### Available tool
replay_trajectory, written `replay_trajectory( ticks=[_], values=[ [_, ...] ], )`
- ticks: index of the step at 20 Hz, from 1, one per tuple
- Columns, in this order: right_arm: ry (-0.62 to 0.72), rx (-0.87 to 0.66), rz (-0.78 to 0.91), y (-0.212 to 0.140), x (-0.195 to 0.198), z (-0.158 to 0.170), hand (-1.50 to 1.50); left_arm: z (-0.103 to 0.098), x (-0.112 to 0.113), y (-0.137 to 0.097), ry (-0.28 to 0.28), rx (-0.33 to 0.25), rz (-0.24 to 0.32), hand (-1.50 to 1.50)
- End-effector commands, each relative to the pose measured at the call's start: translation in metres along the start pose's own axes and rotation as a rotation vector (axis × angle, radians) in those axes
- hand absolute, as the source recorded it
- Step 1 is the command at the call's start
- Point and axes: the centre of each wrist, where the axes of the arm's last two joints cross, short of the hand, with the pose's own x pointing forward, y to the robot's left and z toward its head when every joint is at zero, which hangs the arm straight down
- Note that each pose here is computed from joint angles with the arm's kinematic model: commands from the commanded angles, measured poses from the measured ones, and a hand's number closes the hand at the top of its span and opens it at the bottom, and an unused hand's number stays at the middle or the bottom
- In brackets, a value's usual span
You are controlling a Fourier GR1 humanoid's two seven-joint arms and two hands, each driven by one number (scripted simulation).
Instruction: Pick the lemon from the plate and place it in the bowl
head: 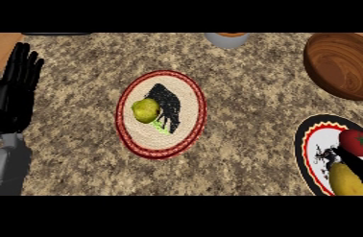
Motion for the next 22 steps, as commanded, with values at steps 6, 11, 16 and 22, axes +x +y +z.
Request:
replay_trajectory(
  ticks=[6,11,16,22],
  values=[
    [-0.086,-0.124,0.019,0.005,0.002,-0.015,1.5,0.001,-0.001,-0.006,-0.028,0.001,-0.017,0.0],
    [-0.097,-0.144,0.062,-0.002,-0.018,-0.022,1.5,0.008,-0.002,-0.005,-0.007,-0.008,0.002,0.0],
    [0.22,-0.19,-0.013,-0.072,-0.139,0.022,1.5,0.006,0.004,-0.003,-0.017,0.0,0.016,0.0],
    [0.394,-0.225,-0.016,-0.117,-0.206,0.071,1.5,0.004,-0.003,0.0,-0.024,-0.005,0.019,0.0]
  ],
)
